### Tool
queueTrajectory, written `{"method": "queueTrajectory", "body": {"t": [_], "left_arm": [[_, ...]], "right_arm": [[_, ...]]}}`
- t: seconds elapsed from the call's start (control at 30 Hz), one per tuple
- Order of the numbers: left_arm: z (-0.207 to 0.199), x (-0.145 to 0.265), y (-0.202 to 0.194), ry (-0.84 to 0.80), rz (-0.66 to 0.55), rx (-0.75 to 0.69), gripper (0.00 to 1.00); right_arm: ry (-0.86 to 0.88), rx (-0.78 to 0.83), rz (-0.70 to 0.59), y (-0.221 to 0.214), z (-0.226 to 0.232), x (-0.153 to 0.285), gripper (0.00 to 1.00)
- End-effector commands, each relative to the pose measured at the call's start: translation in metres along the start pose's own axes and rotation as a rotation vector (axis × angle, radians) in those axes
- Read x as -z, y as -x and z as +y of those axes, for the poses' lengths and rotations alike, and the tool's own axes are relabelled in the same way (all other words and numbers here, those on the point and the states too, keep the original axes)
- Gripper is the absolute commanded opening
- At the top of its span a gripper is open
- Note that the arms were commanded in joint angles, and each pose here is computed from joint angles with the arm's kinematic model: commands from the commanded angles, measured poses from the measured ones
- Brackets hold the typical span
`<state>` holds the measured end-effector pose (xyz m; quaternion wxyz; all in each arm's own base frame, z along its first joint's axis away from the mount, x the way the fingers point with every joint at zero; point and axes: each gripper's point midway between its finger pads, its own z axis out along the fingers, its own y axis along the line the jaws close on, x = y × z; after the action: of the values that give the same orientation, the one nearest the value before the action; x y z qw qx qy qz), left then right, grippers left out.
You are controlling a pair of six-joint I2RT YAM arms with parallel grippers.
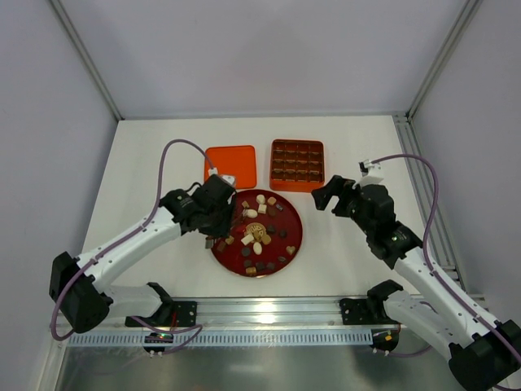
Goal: Pack the chocolate
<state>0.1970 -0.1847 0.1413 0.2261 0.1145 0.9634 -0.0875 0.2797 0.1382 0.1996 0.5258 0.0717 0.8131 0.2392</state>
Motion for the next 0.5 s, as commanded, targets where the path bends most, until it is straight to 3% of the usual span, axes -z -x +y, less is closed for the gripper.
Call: {"method": "queueTrajectory", "body": {"t": [0.0, 0.47], "left_arm": [[0.0002, -0.0026, 0.0086, 0.012, -0.045, 0.004, 0.39], [-0.0035, -0.0124, 0.0033, 0.0, -0.019, -0.006, 0.34]], "right_arm": [[0.022, -0.015, -0.032, 0.0072, 0.0054, 0.0005, 1.0], [0.017, -0.016, -0.031, 0.004, 0.003, 0.0017, 1.0]]}}
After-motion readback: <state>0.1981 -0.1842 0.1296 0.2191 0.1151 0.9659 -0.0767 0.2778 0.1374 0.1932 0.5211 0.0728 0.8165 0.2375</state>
